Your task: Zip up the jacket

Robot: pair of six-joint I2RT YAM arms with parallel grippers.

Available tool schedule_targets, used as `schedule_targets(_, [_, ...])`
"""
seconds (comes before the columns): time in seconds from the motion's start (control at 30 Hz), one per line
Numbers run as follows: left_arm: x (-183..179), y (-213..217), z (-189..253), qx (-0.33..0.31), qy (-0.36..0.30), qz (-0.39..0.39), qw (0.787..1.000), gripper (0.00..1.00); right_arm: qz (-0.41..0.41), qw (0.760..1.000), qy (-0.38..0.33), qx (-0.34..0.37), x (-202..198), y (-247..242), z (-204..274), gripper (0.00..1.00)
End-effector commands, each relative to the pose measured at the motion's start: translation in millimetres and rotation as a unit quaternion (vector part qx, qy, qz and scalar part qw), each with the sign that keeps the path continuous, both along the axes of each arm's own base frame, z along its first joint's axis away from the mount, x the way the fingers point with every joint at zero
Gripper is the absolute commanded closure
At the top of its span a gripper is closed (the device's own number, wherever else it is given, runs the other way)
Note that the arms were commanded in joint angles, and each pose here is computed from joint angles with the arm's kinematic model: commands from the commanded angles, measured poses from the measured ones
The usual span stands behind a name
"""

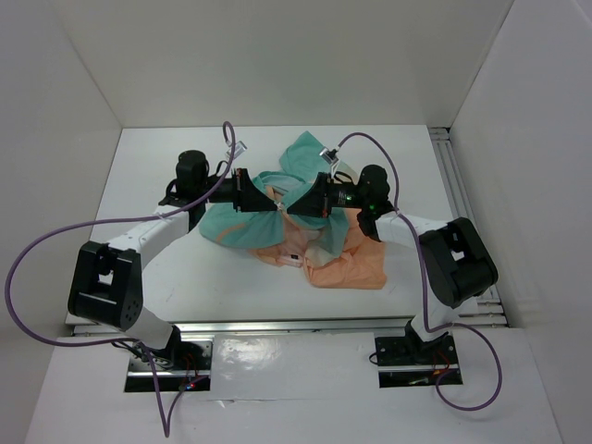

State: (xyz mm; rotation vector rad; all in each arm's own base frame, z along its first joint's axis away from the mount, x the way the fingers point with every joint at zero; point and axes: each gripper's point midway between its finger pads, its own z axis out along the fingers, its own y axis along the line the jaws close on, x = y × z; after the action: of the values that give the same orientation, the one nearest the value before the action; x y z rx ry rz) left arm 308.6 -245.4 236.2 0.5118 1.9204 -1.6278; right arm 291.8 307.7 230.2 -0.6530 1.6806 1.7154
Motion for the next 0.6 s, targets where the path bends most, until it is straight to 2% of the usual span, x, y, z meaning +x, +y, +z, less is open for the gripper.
schedule_targets(0.0, [-2.9,1.3,27.1,-0.013,-0.054,-0.009,0.998,1.00,0.002,1.000,-0.021,0.004,1.9,-0.8,9.0,1.00])
schedule_targets(0.57, [-3.3,1.7,24.5,-0.009,-0.054,-0.009,0.998,1.00,0.002,0.999,-0.035,0.010,5.7,0.8,19.7,1.00])
